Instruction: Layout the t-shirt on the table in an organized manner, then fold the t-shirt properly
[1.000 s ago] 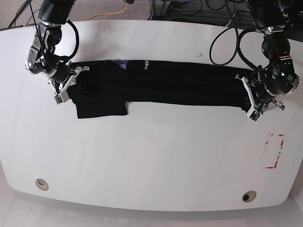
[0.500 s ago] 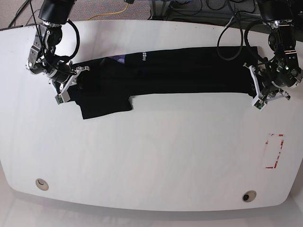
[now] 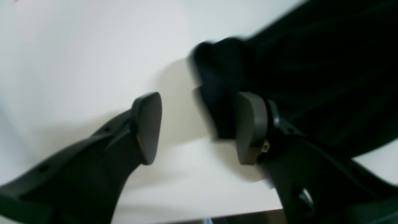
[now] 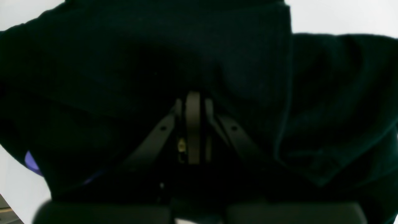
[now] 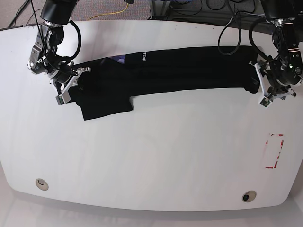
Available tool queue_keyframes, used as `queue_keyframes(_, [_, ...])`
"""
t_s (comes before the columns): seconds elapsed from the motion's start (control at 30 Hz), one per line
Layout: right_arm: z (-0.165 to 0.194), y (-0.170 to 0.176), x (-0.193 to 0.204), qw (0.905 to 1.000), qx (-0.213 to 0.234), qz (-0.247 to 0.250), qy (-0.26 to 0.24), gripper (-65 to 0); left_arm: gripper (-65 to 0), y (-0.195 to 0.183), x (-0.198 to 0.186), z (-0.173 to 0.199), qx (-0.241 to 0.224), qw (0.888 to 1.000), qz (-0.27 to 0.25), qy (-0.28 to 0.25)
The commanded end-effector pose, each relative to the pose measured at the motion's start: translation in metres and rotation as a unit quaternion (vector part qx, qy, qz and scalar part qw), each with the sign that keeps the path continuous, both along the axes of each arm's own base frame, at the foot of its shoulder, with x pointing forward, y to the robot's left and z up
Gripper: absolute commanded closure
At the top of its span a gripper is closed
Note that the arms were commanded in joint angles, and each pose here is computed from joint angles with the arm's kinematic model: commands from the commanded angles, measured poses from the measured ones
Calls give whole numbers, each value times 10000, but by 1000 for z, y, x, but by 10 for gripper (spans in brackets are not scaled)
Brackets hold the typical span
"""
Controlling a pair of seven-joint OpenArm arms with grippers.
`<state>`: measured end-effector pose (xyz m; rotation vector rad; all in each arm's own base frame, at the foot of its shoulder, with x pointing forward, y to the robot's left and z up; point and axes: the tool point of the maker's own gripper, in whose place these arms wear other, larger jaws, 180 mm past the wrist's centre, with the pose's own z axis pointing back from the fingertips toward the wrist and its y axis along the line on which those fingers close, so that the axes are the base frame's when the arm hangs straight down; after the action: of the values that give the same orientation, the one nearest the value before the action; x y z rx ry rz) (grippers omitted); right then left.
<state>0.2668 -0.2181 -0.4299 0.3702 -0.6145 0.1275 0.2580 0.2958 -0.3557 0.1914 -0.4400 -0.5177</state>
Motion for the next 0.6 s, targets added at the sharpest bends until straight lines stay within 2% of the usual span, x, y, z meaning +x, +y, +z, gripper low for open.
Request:
queue_keyframes(0.0, [-9,-8,-11,9991,-272,60,335,-17,-350,9,17,22,140,9993,12,-345])
queue_keyframes(0.37, [-9,-9,-10,9991,-279,60,328,-17,-351,10,41,40,101,9977,52,-663])
queue_keyframes(0.57, [-9,-8,-10,9991,-272,60,328,-17,-351,-4,48,19,-448,9981,47,-430])
